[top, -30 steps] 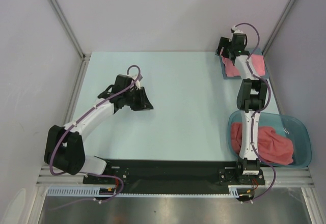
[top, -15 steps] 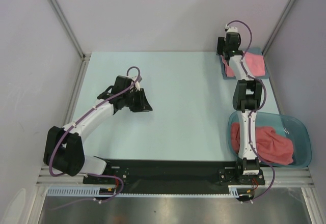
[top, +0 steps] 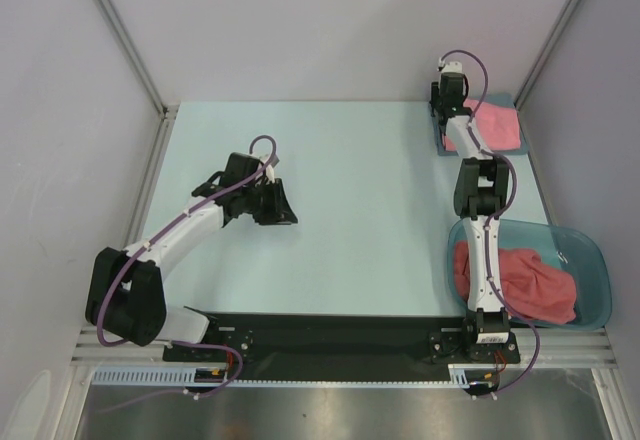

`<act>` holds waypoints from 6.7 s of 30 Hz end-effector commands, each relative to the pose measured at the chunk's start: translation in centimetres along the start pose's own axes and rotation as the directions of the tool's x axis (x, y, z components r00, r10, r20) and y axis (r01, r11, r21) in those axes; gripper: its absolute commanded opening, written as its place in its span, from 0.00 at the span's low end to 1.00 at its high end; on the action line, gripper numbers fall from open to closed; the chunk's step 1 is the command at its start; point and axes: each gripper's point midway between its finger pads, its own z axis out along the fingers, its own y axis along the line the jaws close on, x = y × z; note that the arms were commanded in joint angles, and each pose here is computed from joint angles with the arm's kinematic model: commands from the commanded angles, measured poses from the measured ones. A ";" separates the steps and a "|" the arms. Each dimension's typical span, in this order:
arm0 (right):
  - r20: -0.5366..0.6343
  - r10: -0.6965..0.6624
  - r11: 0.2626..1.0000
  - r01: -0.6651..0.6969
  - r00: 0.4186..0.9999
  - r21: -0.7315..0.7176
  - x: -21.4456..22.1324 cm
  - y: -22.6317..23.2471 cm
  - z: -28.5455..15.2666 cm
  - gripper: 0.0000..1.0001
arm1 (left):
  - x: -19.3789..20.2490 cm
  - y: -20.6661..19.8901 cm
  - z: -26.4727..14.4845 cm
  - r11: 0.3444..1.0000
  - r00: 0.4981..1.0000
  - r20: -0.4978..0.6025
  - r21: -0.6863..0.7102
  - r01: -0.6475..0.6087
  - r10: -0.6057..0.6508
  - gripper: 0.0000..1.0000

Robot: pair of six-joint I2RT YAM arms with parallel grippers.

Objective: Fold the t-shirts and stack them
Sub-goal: Neatly place the folded tshirt to the corner

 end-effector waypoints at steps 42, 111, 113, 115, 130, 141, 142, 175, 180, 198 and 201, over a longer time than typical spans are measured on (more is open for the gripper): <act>0.228 0.057 0.998 -0.065 0.972 0.025 -11.7 1.4 -5.7 0.43 | -1.3 0.3 -1.7 0.999 0.998 0.040 0.001 -0.045 0.045 0.31; -0.138 0.718 0.643 -0.726 0.682 -0.244 -8.1 -13.8 -13.4 0.26 | -1.9 -5.1 -8.0 0.984 0.967 0.219 0.098 -0.151 0.126 0.41; -0.151 0.712 0.655 -0.727 0.685 -0.208 -6.8 -14.2 -11.8 0.26 | -2.0 -4.5 -7.0 0.980 0.966 0.195 0.074 -0.187 0.170 0.41; -0.155 0.725 0.653 -0.741 0.671 -0.157 -4.7 -14.6 -10.0 0.28 | -2.3 -4.0 -6.3 0.976 0.963 0.183 0.059 -0.210 0.196 0.41; -0.080 0.863 0.496 -0.866 0.499 -0.056 2.1 -14.6 -0.6 0.25 | -6.4 -1.0 -1.7 0.977 0.977 0.052 0.036 -0.209 0.207 0.38; 0.073 0.765 0.642 -0.748 0.640 -0.165 -6.8 -18.9 -5.7 0.33 | -6.7 0.3 -0.8 0.992 0.993 0.051 0.053 -0.111 0.108 0.37; 0.084 0.764 0.644 -0.748 0.640 -0.162 -7.3 -19.3 -5.8 0.36 | -6.6 0.5 -0.7 0.993 0.993 0.047 0.050 -0.109 0.106 0.37; 0.042 0.674 0.738 -0.675 0.738 0.013 2.0 -20.9 1.3 0.57 | 1.2 2.5 -1.7 0.998 0.999 0.025 0.057 -0.030 0.029 0.38; 0.039 0.680 0.732 -0.681 0.732 0.006 3.2 -20.5 2.3 0.52 | 2.2 2.8 -1.9 0.998 1.000 0.018 0.052 -0.019 0.018 0.38; 0.130 0.661 0.748 -0.661 0.739 -0.048 -0.4 -20.4 2.3 0.53 | 3.1 3.1 -1.3 0.998 1.000 0.009 0.067 0.003 -0.003 0.38; 0.102 0.682 0.731 -0.681 0.725 -0.043 1.4 -20.4 3.0 0.50 | 3.3 3.3 -1.2 0.998 1.000 0.002 0.063 0.007 -0.007 0.38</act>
